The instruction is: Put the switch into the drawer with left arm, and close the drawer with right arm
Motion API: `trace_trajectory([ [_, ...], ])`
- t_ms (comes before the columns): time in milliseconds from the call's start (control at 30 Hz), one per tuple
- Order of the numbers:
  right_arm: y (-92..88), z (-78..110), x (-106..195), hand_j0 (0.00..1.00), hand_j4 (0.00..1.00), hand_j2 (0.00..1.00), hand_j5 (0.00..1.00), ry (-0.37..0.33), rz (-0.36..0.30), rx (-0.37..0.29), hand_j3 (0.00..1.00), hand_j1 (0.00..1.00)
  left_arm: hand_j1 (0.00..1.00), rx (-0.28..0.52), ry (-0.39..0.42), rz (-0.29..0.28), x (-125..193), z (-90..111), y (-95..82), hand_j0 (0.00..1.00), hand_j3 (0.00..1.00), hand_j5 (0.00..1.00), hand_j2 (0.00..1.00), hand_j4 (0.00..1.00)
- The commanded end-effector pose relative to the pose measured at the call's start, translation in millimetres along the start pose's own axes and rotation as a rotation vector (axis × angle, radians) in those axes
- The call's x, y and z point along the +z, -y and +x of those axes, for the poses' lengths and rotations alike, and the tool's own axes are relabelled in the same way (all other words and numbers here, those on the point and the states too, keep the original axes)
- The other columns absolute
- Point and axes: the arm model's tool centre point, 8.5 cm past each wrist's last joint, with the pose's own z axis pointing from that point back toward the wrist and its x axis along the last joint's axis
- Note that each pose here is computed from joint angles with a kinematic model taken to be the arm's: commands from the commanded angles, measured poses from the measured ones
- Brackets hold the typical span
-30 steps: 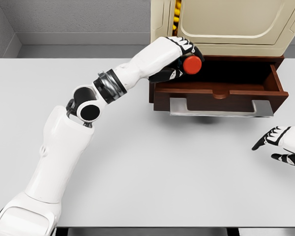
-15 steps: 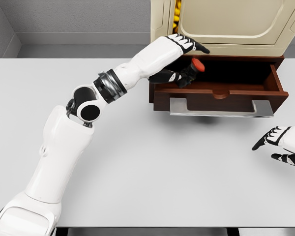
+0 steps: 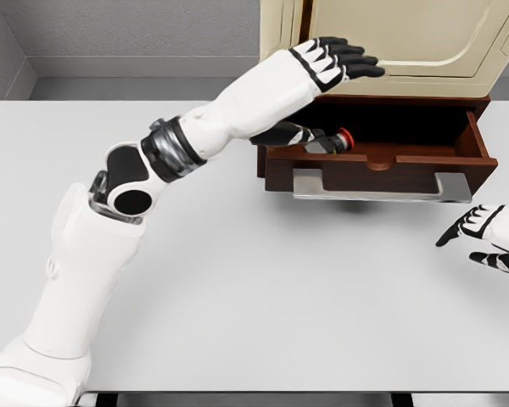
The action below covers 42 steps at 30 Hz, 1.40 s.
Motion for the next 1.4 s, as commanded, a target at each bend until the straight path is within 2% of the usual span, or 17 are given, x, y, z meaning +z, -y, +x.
trace_trajectory([
  [0, 1.1, 0.3, -0.1, 0.64, 0.64, 0.64, 0.64, 0.001, -0.006, -0.006, 0.64, 0.64, 1.00, -0.054, 0.043, 0.012, 23.3, 6.6, -29.1, 1.00, 1.00, 1.00, 1.00, 1.00],
  [33, 0.7, -0.1, 0.1, 0.62, 0.62, 0.62, 0.62, 0.000, -0.007, -0.007, 0.62, 0.62, 1.00, -0.051, 0.019, 0.010, 41.6, -0.1, -36.8, 1.00, 1.00, 1.00, 1.00, 1.00],
  [100, 0.6, 0.3, -1.2, 0.61, 0.61, 0.61, 0.61, 0.001, -0.020, -0.011, 0.61, 0.61, 1.00, -0.053, -0.077, 0.015, 87.2, -20.5, -54.1, 1.00, 1.00, 1.00, 1.00, 1.00],
  [167, -0.6, 0.6, -2.1, 0.60, 0.60, 0.60, 0.60, 0.002, -0.028, -0.014, 0.60, 0.60, 1.00, -0.054, -0.200, 0.028, 142.3, -37.4, -70.9, 1.00, 1.00, 1.00, 1.00, 1.00],
  [233, -2.1, 1.2, -4.0, 0.61, 0.61, 0.61, 0.61, 0.003, -0.043, -0.016, 0.61, 0.61, 1.00, -0.080, -0.361, -0.019, 203.8, -55.1, -81.2, 1.00, 1.00, 1.00, 1.00, 1.00],
  [267, -3.9, 1.3, -4.7, 0.61, 0.61, 0.61, 0.61, 0.003, -0.049, -0.021, 0.61, 0.61, 1.00, -0.074, -0.438, -0.044, 229.1, -67.1, -81.0, 1.00, 1.00, 1.00, 1.00, 1.00],
  [333, -4.7, 1.4, -5.1, 0.61, 0.61, 0.61, 0.61, 0.002, -0.049, -0.016, 0.61, 0.61, 1.00, -0.033, -0.567, -0.181, 280.8, -79.0, -61.7, 1.00, 1.00, 1.00, 1.00, 1.00],
  [367, -5.4, 1.6, -5.4, 0.61, 0.61, 0.61, 0.61, 0.003, -0.049, -0.018, 0.61, 0.61, 1.00, -0.005, -0.625, -0.217, 300.0, -86.8, -50.2, 1.00, 1.00, 1.00, 1.00, 1.00],
  [467, -5.6, 2.0, -6.9, 0.61, 0.61, 0.61, 0.61, 0.005, -0.062, -0.021, 0.61, 0.61, 1.00, 0.048, -0.730, -0.249, 333.2, -102.2, -34.6, 1.00, 1.00, 1.00, 1.00, 1.00],
  [633, -8.9, -1.3, -23.5, 0.61, 0.61, 0.61, 0.61, 0.023, -0.081, -0.031, 0.61, 0.61, 1.00, 0.056, -0.719, -0.245, 330.6, -98.3, -29.9, 1.00, 1.00, 1.00, 1.00, 1.00],
  [967, -11.1, -8.1, -23.3, 0.62, 0.62, 0.62, 0.62, 0.004, -0.087, -0.039, 0.62, 0.62, 1.00, 0.057, -0.723, -0.239, 331.4, -98.3, -29.8, 1.00, 1.00, 1.00, 1.00, 1.00],
  [1133, -13.1, -17.2, -38.1, 0.62, 0.62, 0.62, 0.62, 0.003, -0.094, -0.039, 0.62, 0.62, 1.00, 0.060, -0.726, -0.242, 333.2, -97.5, -28.1, 1.00, 1.00, 1.00, 1.00, 1.00],
  [1367, -14.1, -16.5, -41.1, 0.62, 0.62, 0.62, 0.62, 0.007, -0.097, -0.036, 0.62, 0.62, 1.00, 0.056, -0.733, -0.237, 334.8, -99.1, -31.2, 1.00, 1.00, 1.00, 1.00, 1.00],
])
